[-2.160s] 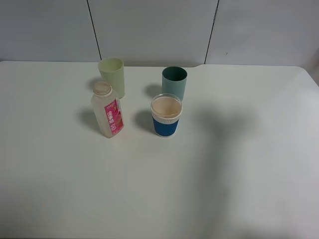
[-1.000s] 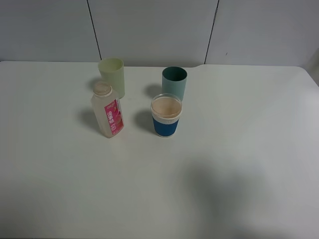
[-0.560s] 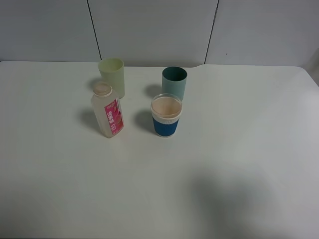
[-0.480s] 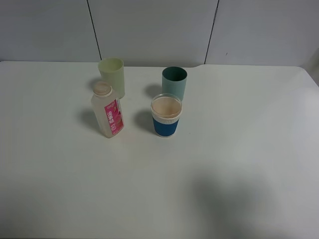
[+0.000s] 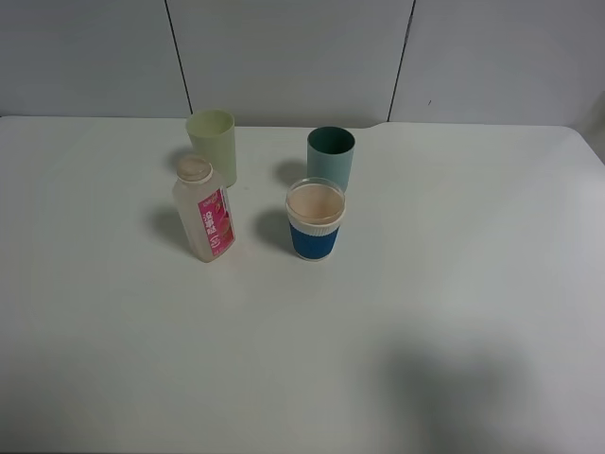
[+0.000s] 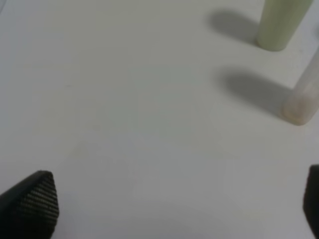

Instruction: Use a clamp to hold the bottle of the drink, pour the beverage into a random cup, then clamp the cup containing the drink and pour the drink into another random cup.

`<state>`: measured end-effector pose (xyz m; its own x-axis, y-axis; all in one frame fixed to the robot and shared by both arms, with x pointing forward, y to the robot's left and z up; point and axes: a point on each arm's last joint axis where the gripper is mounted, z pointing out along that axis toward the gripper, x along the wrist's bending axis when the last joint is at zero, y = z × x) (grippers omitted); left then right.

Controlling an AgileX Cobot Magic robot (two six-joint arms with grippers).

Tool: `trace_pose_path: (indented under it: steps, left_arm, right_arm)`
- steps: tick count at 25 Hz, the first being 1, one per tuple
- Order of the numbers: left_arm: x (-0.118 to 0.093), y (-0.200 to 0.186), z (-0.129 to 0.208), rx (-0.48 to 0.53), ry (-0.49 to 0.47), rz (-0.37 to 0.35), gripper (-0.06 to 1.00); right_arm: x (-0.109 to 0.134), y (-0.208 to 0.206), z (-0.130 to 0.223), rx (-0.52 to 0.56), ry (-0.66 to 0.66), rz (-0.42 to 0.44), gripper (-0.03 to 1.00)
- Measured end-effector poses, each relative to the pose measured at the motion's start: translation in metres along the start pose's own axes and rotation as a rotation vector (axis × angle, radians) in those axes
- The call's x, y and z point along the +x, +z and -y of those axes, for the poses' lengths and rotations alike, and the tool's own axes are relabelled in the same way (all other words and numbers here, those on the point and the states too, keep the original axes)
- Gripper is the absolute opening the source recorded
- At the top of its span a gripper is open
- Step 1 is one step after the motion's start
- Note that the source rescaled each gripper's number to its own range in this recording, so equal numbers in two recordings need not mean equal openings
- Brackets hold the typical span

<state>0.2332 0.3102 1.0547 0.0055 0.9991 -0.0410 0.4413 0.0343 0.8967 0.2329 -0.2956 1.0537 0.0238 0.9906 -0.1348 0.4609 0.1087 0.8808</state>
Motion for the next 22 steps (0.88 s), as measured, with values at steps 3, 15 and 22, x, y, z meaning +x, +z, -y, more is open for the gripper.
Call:
trace_pose_path:
  steps: [3, 15, 22]
  left_arm:
    - [0.0, 0.0, 0.0, 0.0, 0.0, 0.0, 1.0]
    - [-0.0001, 0.0, 0.0, 0.0, 0.0, 0.001, 1.0]
    - [-0.0001, 0.0, 0.0, 0.0, 0.0, 0.001, 1.0]
  right_arm:
    - [0.0, 0.0, 0.0, 0.0, 0.001, 0.0, 0.91]
    - [-0.0015, 0.0005, 0.0006, 0.004, 0.025, 0.017, 0.91]
    - [-0.0015, 0.0005, 0.0006, 0.004, 0.025, 0.017, 0.91]
